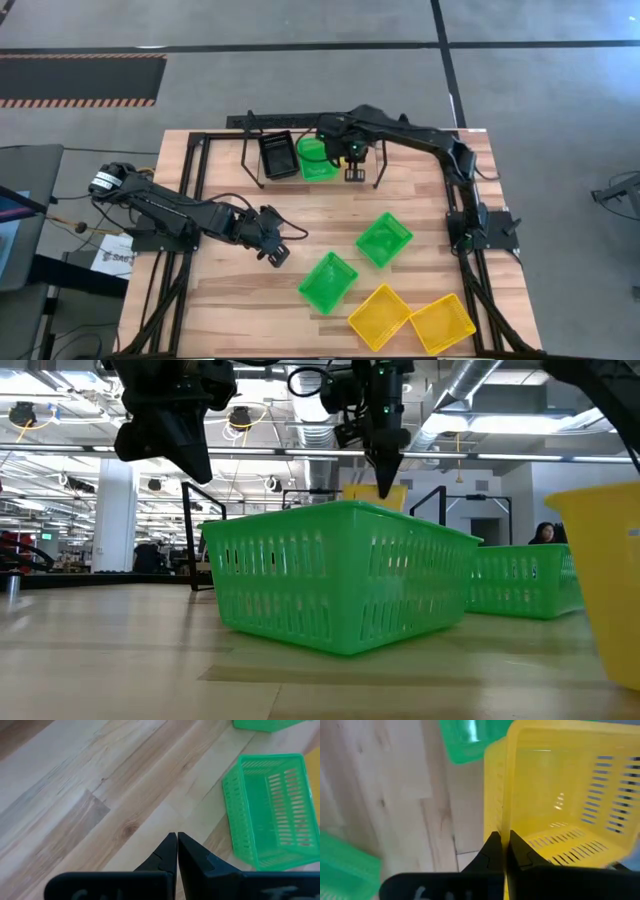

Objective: Stack baskets on shelf by color
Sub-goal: Put the top yellow bin on the shelf

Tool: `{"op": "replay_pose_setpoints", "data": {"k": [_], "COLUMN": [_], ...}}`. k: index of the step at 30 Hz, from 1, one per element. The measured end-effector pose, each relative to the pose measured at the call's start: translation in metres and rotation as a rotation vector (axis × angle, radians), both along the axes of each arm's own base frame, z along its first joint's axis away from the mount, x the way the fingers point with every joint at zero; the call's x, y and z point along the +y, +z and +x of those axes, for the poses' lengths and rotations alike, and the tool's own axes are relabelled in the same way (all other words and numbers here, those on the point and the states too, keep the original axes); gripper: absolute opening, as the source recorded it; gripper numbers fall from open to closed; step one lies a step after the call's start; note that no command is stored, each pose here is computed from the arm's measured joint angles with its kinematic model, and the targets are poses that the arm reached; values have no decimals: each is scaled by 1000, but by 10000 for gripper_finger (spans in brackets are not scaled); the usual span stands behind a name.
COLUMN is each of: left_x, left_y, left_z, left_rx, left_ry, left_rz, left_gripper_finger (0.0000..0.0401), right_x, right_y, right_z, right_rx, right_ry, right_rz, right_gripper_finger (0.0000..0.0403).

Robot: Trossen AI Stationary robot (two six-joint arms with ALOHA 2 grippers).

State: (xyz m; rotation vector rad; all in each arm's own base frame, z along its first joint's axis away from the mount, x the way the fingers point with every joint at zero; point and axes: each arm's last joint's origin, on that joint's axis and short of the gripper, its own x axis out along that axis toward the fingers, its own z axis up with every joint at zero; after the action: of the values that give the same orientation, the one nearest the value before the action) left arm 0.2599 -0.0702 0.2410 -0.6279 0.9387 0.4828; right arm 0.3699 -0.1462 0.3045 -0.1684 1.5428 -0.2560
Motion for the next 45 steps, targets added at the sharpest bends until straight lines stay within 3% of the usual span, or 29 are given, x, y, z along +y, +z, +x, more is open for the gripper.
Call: {"op": "replay_pose_setpoints", "data": {"k": [10, 22, 40, 45], "left_x": [0, 0, 0, 0], "left_y": [0, 0, 0, 0], "left_z": [0, 0, 0, 0], "left_rx": [-4, -3, -6, -6], "left_ry": [10, 4, 25, 25], "left_rz": [12, 18, 5, 5], "left_gripper_finger": [0, 0, 0, 0], "right_x": [3, 21, 19, 17], "right_y": [4, -33, -63, -63], "right_z": [-10, -2, 0, -3], "right_rx": [47, 104, 105, 113], "right_ry": [-48, 76, 93, 52], "right_rz": [13, 79, 79, 85], "right_gripper_finger": [2, 2, 2, 45]}}
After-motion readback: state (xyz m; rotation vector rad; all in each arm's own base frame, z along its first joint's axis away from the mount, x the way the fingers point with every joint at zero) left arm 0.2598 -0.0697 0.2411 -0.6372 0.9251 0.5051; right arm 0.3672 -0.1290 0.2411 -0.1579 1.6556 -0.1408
